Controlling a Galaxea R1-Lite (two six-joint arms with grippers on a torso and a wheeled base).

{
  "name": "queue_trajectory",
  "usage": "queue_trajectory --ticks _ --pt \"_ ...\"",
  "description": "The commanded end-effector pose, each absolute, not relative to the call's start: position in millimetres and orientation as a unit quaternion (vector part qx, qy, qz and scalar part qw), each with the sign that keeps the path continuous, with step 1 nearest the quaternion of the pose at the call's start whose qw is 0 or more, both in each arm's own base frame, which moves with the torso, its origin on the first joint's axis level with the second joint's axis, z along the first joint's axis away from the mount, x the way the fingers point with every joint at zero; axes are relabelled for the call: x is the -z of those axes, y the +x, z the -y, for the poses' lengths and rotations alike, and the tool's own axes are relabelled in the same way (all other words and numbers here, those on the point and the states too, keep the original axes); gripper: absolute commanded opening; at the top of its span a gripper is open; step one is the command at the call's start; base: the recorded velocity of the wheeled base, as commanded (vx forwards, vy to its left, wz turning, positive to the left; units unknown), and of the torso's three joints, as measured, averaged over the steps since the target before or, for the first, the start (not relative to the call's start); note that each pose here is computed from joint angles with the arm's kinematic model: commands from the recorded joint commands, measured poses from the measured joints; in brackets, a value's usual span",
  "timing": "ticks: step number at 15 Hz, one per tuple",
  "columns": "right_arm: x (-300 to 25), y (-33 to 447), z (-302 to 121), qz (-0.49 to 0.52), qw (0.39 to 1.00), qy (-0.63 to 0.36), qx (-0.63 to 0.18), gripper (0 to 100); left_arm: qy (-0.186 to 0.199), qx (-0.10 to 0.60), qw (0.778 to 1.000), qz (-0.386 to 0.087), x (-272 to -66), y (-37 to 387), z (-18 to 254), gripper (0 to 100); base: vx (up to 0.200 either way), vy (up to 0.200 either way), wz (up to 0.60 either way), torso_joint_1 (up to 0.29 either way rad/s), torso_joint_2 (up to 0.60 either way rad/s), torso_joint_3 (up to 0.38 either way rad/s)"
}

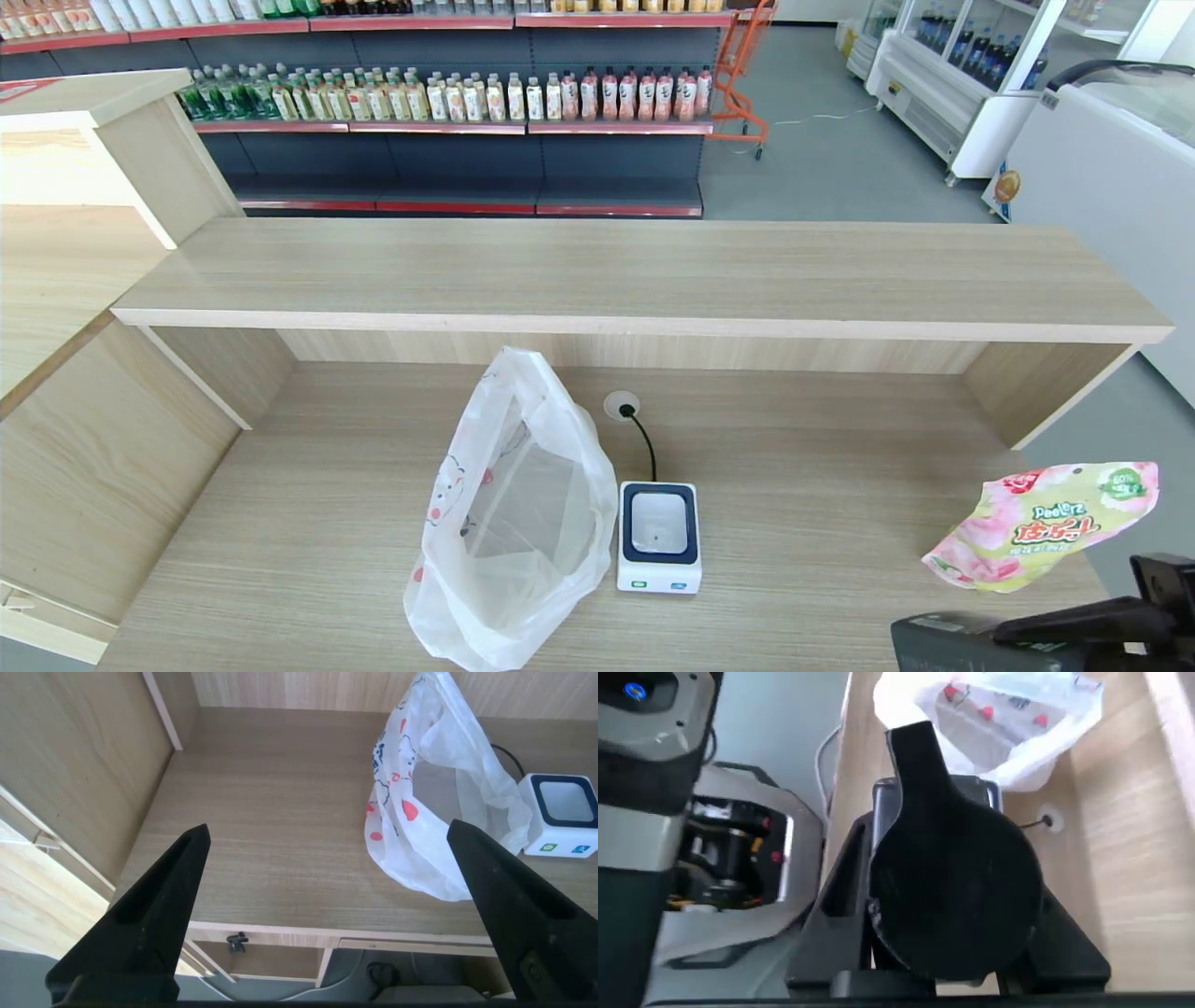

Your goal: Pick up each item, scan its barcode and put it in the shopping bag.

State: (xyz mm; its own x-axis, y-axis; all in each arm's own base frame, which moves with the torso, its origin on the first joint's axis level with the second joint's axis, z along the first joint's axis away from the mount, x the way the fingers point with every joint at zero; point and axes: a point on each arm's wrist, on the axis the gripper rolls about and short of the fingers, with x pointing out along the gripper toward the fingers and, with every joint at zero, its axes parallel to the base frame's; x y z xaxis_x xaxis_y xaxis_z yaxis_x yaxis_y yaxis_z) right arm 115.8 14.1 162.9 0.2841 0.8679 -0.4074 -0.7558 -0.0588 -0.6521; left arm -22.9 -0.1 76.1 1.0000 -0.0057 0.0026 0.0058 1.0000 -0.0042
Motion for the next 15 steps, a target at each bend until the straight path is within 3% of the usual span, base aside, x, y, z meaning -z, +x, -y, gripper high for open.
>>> queue_trajectory --ticks 1,4,7,9,15 --pt "-167.3 122.7 -12.9 -0.079 0.762 -0.276 -0.581 0 -0.002 0.003 1.0 0.002 -76.1 -22.9 0.1 100 0.0 0.0 0.0 0.0 0.0 0.0" --pt "-181.7 161.4 -21.7 -0.197 0.808 -0.072 -0.551 0 -0.002 0.003 1.0 0.002 -76.1 -22.9 0.1 100 0.0 0.0 0.0 0.0 0.0 0.0" --pt "-167.9 218.5 -35.4 -0.287 0.824 0.083 -0.482 0 -0.002 0.003 1.0 0.002 -76.1 -22.9 0.1 100 0.0 0.0 0.0 0.0 0.0 0.0" --pt "-141.4 253.5 -69.4 -0.353 0.826 0.167 -0.406 0 -0.002 0.003 1.0 0.002 -76.1 -22.9 0.1 100 0.0 0.0 0.0 0.0 0.0 0.0" --pt "-84.1 281.2 -140.7 -0.378 0.82 0.149 -0.402 0 -0.002 0.003 1.0 0.002 -76.1 -22.9 0.1 100 0.0 0.0 0.0 0.0 0.0 0.0"
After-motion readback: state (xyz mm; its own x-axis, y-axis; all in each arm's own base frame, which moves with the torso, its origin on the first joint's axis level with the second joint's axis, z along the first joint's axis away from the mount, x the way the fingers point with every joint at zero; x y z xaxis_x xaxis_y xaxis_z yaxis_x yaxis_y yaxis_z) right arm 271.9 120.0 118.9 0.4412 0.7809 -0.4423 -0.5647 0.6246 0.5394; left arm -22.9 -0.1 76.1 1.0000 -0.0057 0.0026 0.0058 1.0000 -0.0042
